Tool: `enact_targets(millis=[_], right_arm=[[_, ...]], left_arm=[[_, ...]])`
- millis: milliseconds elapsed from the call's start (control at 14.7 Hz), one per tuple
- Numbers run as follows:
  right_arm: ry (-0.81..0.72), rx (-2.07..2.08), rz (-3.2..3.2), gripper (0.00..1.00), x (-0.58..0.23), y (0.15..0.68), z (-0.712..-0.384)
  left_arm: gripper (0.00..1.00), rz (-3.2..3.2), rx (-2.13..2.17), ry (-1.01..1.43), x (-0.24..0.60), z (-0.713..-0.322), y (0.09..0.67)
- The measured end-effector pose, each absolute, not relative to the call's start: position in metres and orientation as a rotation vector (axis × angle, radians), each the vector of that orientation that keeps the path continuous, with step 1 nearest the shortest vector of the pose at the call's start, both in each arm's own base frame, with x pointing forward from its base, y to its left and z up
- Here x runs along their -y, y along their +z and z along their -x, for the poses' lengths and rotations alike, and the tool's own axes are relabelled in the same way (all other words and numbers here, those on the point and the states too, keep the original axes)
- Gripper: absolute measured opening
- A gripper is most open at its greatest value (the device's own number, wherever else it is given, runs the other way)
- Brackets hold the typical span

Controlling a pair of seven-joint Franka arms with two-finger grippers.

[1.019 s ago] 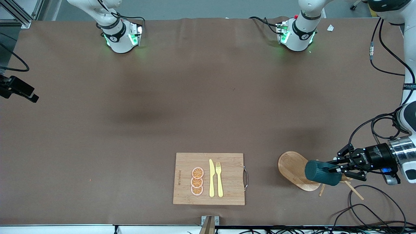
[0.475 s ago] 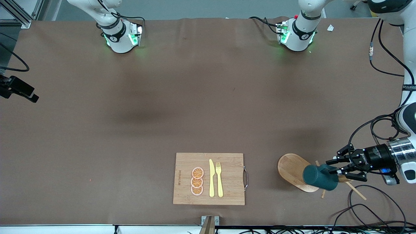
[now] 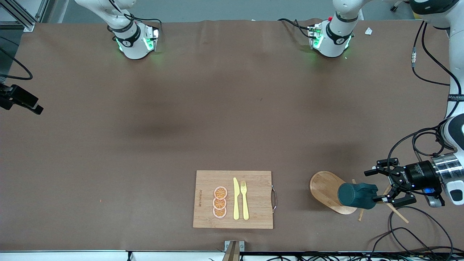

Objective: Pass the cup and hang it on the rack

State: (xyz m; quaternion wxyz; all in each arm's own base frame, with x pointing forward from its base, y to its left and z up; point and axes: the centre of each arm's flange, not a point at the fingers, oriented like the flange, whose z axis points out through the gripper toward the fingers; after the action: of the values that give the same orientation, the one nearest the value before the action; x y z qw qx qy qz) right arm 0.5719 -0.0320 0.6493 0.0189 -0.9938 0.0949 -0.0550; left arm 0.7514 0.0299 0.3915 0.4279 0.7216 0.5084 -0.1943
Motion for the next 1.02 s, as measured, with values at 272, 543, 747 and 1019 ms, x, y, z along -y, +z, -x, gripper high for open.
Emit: enact_targets(millis=[272, 543, 747, 1019], right_arm=[[-0.171, -0.295, 3.085, 1.00, 0.032, 0.649, -0.572], [-0.171, -0.294, 3.085, 1.00, 0.032, 0.649, -0.572], [-0.171, -0.294, 3.085, 1.00, 0.032, 0.649, -0.572], [-0.170, -0.294, 3.085, 1.00, 0.032, 0.649, -0.572]], left_arm=[[1.00, -1.828, -1.226, -0.447, -0.015, -0.749, 0.423], [1.00, -2.007, -1.142, -0.353, 0.017, -0.740, 0.461], [1.00, -2.238, -1.041, -0.266, 0.049, -0.727, 0.484], [1.00, -2.524, -0.871, -0.140, 0.082, -0.709, 0.506]])
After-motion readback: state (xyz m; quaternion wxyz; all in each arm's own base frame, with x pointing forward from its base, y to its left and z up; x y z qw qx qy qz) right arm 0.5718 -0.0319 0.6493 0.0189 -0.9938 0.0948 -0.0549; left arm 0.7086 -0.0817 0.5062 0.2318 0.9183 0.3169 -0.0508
